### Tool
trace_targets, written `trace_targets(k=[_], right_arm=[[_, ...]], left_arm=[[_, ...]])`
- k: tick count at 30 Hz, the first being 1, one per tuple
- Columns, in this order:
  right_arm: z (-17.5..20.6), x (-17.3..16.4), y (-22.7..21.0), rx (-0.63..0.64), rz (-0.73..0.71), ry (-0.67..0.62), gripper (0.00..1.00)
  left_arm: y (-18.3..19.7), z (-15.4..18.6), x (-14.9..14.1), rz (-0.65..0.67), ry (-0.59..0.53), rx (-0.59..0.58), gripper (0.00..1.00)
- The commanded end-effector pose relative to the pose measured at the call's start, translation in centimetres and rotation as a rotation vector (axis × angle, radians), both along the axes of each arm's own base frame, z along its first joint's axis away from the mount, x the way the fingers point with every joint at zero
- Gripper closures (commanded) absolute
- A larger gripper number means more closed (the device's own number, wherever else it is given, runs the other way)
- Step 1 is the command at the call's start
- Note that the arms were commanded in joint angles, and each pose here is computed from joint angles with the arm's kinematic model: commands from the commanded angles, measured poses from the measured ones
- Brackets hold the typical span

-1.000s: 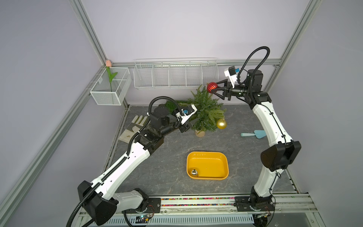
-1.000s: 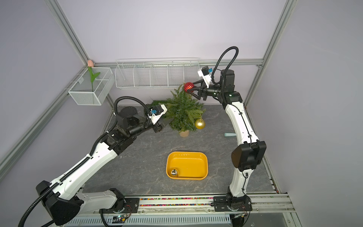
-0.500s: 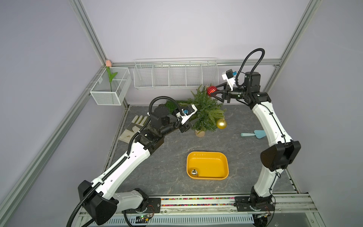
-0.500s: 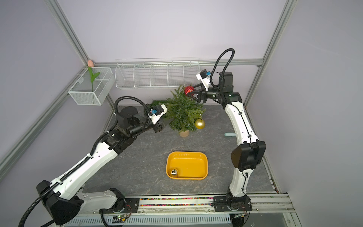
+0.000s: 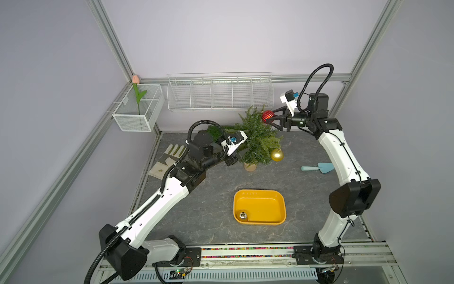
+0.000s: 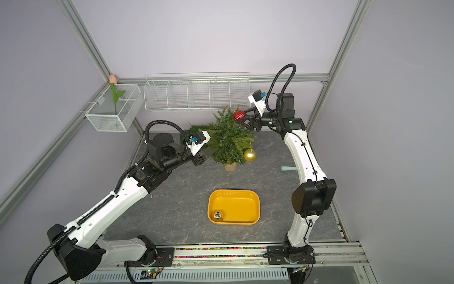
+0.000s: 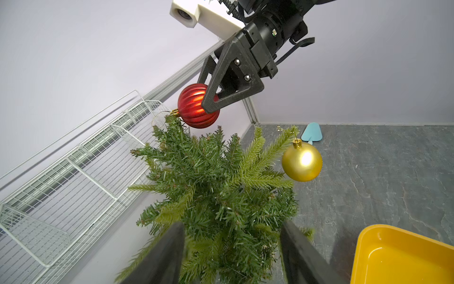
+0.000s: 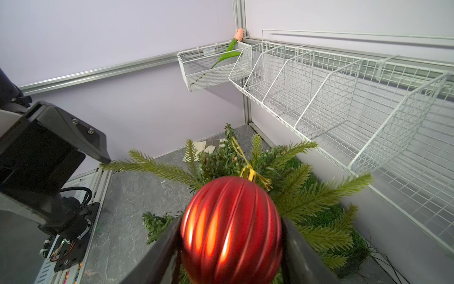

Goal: Decorate the small christmas tree with ornaments
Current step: Hang an ornament on the christmas tree.

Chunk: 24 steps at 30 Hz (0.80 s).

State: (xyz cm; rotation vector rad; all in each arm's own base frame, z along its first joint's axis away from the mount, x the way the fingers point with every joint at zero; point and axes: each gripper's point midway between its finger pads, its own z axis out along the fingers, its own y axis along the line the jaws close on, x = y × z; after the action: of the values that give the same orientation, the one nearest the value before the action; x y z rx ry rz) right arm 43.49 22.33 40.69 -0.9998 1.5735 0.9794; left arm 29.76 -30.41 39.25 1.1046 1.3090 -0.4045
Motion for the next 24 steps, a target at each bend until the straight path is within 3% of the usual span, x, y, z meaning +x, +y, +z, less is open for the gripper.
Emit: trace_targets(k=[1,24], right_arm=[[1.5,-1.4,-0.3,0.0,0.016,-0.072,0.56],[3.1,-1.7,0.0,0.025,0.051,-0.148,0.54]], left_arm=[[-0.3,0.9,-0.1,-0.019,-0.007,-0.018,0.36],[-0.4,1.0,-0.1,-0.019,-0.002,-0.025,0.36]])
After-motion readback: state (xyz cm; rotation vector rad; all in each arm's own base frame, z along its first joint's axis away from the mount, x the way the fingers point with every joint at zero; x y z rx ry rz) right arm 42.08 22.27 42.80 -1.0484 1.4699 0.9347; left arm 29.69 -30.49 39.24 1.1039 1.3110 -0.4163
